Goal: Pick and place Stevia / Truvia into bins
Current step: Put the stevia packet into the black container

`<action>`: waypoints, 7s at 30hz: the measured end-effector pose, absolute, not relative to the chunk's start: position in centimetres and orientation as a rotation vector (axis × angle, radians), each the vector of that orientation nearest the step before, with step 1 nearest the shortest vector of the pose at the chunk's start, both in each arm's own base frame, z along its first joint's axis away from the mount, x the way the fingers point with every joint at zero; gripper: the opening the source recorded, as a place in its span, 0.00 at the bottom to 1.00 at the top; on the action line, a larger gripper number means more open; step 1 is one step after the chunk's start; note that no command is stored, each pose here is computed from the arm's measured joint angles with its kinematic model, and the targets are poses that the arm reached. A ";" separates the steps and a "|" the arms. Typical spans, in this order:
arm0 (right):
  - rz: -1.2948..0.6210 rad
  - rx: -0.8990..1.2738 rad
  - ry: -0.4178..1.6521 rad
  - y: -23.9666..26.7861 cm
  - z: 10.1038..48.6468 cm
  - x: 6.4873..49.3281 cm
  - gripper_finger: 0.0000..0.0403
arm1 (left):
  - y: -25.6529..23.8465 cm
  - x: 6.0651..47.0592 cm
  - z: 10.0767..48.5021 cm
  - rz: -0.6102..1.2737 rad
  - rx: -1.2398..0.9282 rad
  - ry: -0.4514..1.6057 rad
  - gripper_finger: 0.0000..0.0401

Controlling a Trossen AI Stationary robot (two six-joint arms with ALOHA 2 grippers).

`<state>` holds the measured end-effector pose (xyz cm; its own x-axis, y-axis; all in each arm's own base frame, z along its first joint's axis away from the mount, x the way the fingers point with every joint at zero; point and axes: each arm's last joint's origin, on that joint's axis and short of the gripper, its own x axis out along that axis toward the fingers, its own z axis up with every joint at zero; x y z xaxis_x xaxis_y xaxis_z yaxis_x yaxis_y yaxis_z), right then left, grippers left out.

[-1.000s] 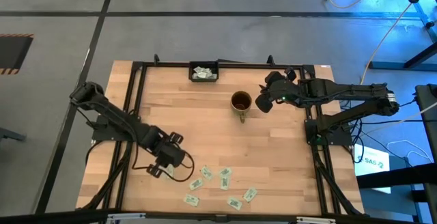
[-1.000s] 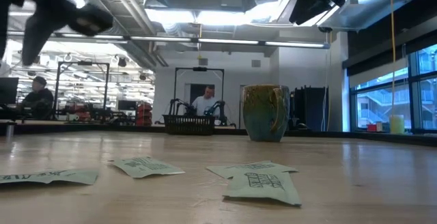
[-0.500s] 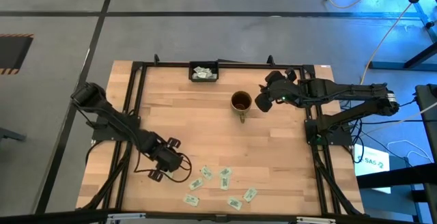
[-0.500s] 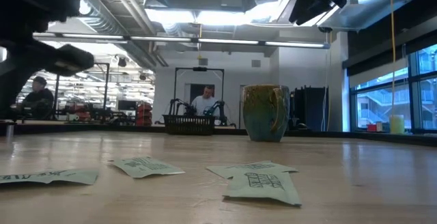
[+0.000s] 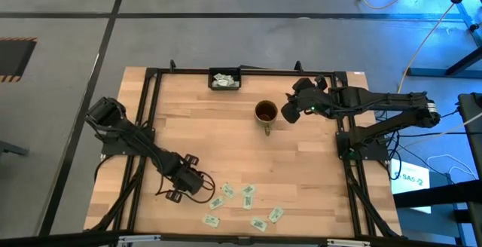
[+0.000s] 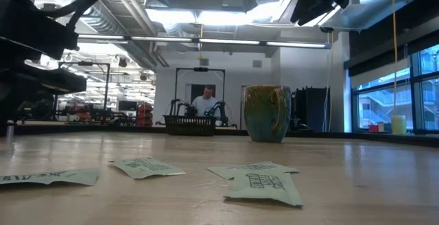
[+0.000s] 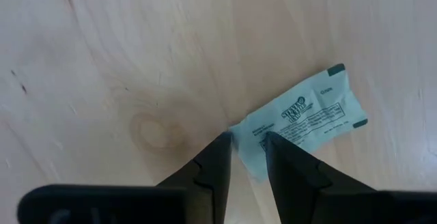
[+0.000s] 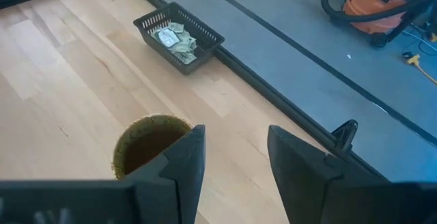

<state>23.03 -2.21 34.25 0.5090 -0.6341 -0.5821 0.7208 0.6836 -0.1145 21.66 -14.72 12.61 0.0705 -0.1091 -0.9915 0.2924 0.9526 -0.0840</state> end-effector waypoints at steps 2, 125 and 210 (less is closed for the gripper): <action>-0.819 0.148 0.637 -2.2 34.2 23.0 0.40 | -14.6 21.7 12.7 -0.299 0.145 1.464 0.21; -0.822 0.192 0.661 -2.2 34.0 22.8 0.40 | -10.0 32.2 18.5 -0.586 0.321 1.045 0.26; -0.765 0.197 0.788 -0.8 31.7 24.7 0.40 | 8.9 29.1 25.4 0.306 0.051 0.945 0.01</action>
